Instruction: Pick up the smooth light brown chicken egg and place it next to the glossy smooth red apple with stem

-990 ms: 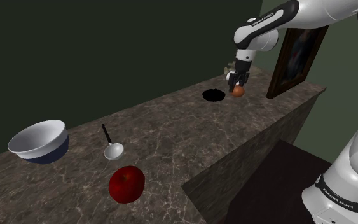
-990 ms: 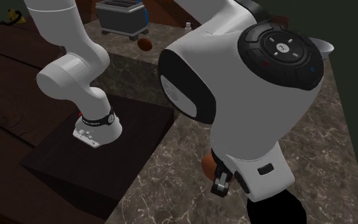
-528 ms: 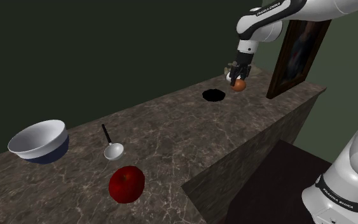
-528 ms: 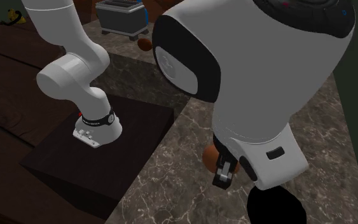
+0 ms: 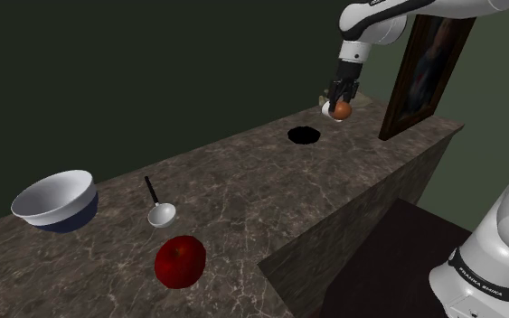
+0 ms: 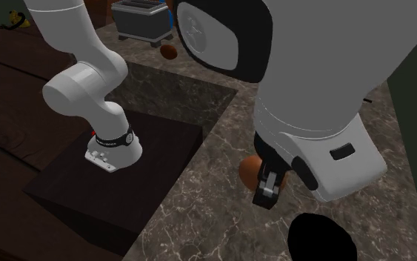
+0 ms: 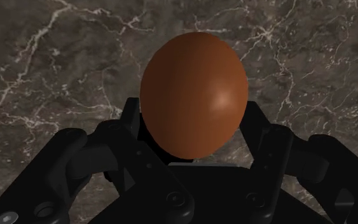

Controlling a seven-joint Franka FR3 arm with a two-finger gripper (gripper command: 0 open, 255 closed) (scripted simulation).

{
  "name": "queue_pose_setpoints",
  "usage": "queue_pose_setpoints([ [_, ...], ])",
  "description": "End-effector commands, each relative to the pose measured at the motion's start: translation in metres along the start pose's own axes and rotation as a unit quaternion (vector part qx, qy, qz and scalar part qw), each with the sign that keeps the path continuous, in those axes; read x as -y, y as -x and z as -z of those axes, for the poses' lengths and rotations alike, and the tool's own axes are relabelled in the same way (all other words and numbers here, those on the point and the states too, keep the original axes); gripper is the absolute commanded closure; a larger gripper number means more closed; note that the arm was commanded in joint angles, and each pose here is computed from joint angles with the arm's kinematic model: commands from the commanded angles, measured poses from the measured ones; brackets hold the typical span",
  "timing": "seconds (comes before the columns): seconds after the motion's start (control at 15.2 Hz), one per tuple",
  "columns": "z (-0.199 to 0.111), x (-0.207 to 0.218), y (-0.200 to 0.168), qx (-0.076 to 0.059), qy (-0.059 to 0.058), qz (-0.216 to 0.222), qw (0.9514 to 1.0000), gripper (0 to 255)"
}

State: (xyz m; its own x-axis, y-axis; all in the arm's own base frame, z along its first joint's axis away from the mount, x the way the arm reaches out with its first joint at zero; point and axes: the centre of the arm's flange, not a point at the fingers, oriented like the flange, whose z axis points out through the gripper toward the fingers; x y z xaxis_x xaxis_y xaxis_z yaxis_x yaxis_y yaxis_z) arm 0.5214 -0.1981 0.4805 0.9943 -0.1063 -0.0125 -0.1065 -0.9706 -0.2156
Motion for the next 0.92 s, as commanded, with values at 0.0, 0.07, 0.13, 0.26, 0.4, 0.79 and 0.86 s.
queue_pose_setpoints([
  [0.0, 0.011, 0.002, 0.001, 0.000, 0.000, 0.000, 1.0000, 255],
  [0.07, 0.016, 0.004, 0.002, 0.000, 0.000, 0.000, 1.0000, 255],
  [0.13, 0.021, 0.005, 0.002, 0.000, 0.000, 0.000, 1.0000, 255],
  [0.26, 0.032, 0.007, 0.002, 0.000, 0.000, 0.000, 1.0000, 255],
  [0.4, 0.030, 0.020, 0.005, 0.000, 0.000, 0.000, 1.0000, 255],
  [0.79, 0.013, 0.094, 0.028, 0.000, 0.000, 0.000, 1.0000, 255],
  [0.86, 0.010, 0.106, 0.032, 0.000, 0.000, 0.000, 1.0000, 255],
])
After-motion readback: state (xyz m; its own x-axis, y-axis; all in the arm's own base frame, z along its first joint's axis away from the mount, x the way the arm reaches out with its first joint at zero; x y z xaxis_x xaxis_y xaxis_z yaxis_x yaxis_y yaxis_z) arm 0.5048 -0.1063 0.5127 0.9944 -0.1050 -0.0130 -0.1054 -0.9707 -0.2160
